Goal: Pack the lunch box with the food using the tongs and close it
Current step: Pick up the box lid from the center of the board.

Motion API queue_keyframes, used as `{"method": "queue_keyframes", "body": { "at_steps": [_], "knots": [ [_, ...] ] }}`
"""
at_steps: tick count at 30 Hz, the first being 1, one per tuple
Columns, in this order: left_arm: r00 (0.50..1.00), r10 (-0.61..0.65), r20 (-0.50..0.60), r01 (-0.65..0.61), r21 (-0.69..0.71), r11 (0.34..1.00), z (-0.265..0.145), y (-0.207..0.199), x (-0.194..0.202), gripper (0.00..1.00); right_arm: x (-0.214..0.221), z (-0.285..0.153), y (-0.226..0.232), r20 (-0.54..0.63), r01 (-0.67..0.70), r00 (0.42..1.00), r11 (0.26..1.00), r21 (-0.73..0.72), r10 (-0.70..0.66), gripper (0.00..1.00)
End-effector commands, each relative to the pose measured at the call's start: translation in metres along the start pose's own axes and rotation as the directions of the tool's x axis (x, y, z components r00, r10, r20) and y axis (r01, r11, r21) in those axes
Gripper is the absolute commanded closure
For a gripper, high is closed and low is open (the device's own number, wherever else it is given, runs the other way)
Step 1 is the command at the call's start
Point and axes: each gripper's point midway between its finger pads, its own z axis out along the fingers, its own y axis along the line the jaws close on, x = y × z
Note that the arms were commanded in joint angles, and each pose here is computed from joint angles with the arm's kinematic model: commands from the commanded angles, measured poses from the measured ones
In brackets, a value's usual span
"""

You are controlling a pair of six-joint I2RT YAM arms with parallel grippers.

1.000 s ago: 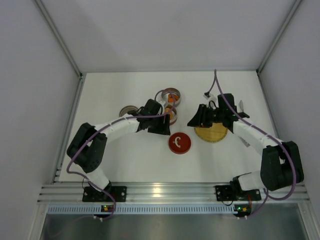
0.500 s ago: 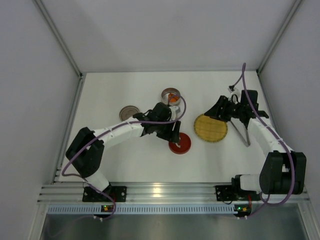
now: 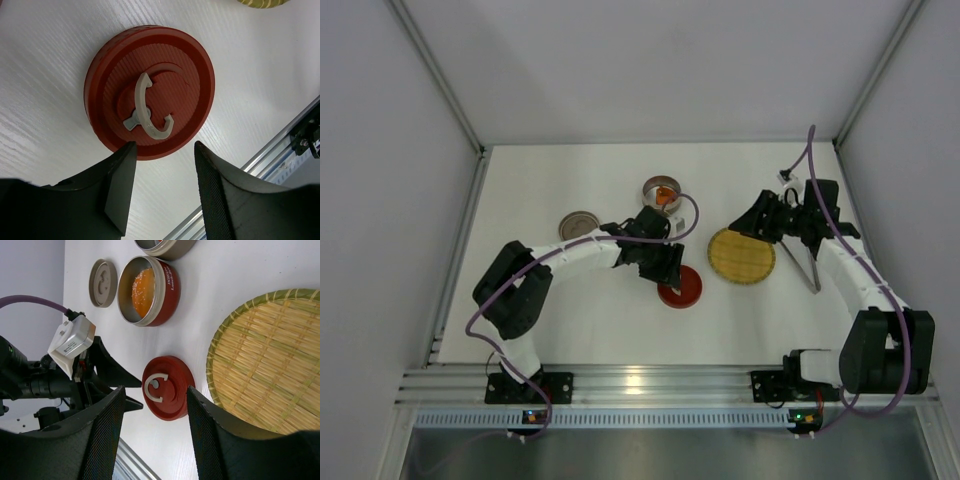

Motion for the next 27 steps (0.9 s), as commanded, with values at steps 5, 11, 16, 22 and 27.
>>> {"method": "queue_keyframes", "body": {
  "at_steps": [5,11,16,22,27],
  "knots": [
    [1.0,0.022,0.017,-0.022,0.025,0.999,0.005,-0.015,-0.011,0.46,-0.006,-0.01,0.008,0.022,-0.006,1.0,1.0,-0.028,0.007,0.48],
    [1.0,0.022,0.008,-0.022,-0.008,1.0,0.014,-0.007,-0.013,0.5,-0.003,-0.014,0.012,0.022,-0.004,1.0,0.999,-0.042,0.005,0.48],
    [1.0,0.026,0.016,-0.025,-0.012,1.0,0.017,-0.01,-0.023,0.53,-0.001,-0.015,0.015,0.021,-0.01,1.0,0.999,-0.05,0.011,0.48],
    [0.999,0.046,0.005,-0.046,-0.056,0.997,0.025,-0.005,-0.02,0.58,-0.002,-0.015,0.015,0.021,-0.008,1.0,0.999,-0.054,0.009,0.48],
    [0.997,0.075,0.011,-0.074,-0.11,0.991,0.027,0.0,-0.022,0.63,0.001,-0.015,0.012,0.018,-0.011,1.0,0.999,-0.05,0.012,0.48]
  ]
}}
